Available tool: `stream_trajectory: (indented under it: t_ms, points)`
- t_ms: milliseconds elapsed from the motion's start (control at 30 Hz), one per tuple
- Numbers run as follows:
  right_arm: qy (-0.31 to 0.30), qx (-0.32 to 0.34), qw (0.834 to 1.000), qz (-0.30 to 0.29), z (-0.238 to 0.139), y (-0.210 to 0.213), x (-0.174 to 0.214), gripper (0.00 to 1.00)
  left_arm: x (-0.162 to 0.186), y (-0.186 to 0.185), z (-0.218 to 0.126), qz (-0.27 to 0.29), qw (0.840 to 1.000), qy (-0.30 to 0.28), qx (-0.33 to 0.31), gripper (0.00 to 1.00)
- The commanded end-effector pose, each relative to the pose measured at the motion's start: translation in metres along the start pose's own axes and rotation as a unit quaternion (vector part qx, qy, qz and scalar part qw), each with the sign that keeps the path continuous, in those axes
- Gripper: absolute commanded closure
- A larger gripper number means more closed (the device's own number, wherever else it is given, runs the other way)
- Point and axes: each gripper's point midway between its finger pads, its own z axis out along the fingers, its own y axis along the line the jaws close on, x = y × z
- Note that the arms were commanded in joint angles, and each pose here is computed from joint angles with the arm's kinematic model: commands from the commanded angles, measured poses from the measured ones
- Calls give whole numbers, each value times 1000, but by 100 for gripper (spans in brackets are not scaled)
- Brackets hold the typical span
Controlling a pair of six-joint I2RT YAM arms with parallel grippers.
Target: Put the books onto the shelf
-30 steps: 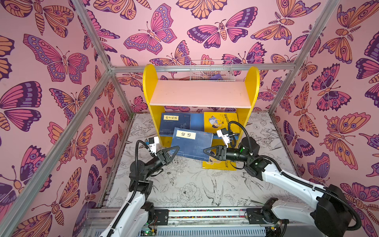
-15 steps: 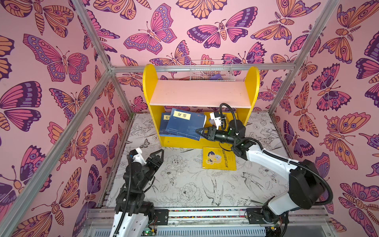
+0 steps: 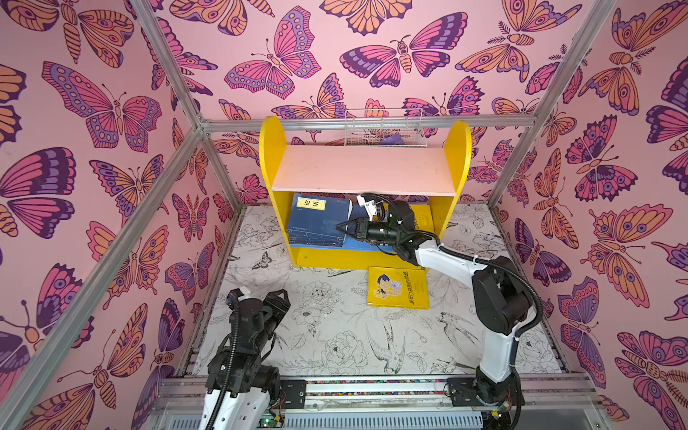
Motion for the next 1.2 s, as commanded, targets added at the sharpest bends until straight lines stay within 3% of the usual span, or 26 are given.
stream_trajectory:
  t_ms: [0,400,500,633,733,833,1067,1167]
  points:
    - [10,9,1000,-20,5,1,-11,100,4,6,4,4,1000,7,-7,37]
    - [17,68,998,-9,18,-41,-14,99,10,4,7,-2,1000,22,5,37]
    - [13,85,996,-9,21,-48,-18,86,12,3,7,-4,1000,27,8,38]
    - [-17,112,993,-23,17,-50,-30,56,14,3,8,-7,999,33,11,38]
    - [-41,143,988,-42,10,-48,-39,44,17,4,10,-11,999,38,11,38]
    - [-46,170,982,-69,6,-44,-40,36,18,1,14,-18,999,43,17,39]
    - [-48,217,969,-107,1,-40,-36,30,8,-24,27,-12,998,38,44,41]
    - [-53,246,956,-151,-4,-33,-35,28,-1,-34,32,0,998,30,46,41]
